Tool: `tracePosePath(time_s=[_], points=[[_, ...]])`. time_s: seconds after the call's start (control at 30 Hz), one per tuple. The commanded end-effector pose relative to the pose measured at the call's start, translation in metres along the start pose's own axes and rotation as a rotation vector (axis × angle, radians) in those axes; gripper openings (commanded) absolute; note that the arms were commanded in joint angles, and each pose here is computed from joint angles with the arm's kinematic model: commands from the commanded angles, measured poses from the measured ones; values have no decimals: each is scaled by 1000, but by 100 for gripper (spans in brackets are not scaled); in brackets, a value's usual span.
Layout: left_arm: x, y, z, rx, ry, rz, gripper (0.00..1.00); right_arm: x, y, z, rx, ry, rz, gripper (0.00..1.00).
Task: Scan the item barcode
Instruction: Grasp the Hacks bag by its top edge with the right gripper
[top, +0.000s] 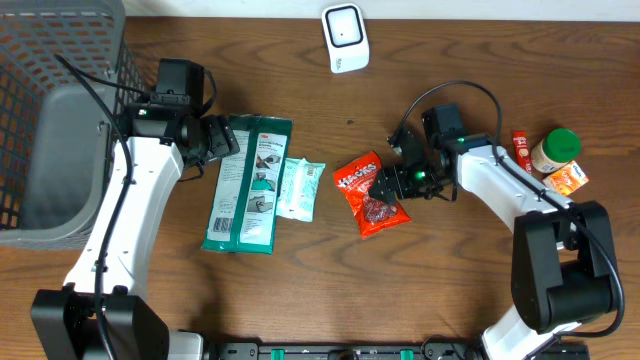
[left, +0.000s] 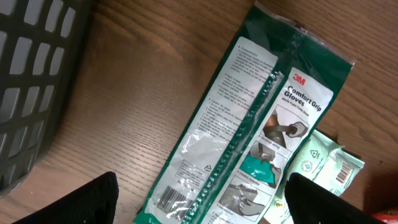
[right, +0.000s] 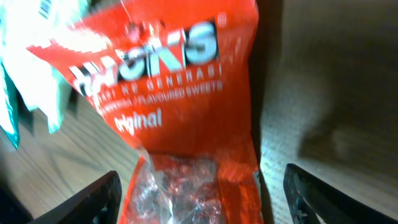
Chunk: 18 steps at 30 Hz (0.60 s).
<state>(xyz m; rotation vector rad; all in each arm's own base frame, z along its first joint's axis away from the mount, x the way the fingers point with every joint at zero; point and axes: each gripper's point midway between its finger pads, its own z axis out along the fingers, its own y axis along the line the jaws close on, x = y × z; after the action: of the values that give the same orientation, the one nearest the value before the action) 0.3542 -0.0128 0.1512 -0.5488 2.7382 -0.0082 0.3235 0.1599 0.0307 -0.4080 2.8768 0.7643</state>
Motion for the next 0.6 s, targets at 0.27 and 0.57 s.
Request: tracePosePath(time_s=[0.27, 0.57], points=[[-6, 2, -5, -5, -21, 1, 86, 19, -6, 21, 78, 43, 0, 68], [-6, 2, -5, -5, -21, 0, 86, 24, -8, 28, 167, 55, -23, 42]])
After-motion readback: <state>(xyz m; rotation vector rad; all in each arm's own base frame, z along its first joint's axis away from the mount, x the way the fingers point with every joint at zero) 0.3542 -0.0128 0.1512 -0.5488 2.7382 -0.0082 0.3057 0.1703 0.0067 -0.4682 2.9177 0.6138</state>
